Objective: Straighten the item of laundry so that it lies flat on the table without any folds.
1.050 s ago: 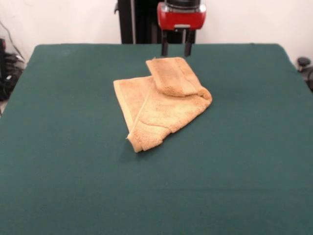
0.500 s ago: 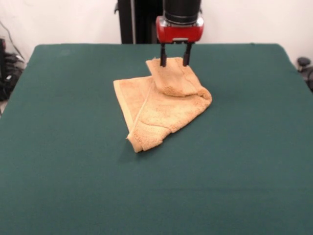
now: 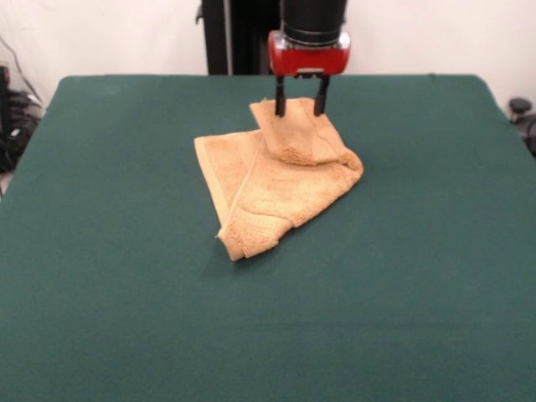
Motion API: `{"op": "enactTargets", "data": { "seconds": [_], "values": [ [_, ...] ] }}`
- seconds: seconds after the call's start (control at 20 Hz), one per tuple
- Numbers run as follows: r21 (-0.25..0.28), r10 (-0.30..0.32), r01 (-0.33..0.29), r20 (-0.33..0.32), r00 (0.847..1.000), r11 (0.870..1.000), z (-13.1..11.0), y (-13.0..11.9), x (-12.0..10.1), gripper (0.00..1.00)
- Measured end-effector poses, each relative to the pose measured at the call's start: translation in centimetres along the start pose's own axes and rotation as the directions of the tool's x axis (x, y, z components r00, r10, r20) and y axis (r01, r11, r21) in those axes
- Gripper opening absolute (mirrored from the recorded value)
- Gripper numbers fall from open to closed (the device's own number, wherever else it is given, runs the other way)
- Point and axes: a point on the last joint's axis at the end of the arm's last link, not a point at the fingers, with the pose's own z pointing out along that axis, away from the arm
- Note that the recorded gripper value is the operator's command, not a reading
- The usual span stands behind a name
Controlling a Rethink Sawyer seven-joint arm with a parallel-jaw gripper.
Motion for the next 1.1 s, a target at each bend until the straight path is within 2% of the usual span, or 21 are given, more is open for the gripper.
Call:
{"op": "enactTargets", "data": {
  "seconds": [0.45,0.95,1.1],
  "values": [
    [0.003,0.001,-0.001,-0.043,0.999,1.000,1.0,-0.4,-0.1,1.00],
    [-0.004,0.002,-0.002,-0.087,0.996,1.000,4.0,-0.4,0.3,1.00],
    [-0.004,0.002,-0.002,-0.082,0.997,1.000,5.1,-0.4,0.4,1.00]
  ]
}}
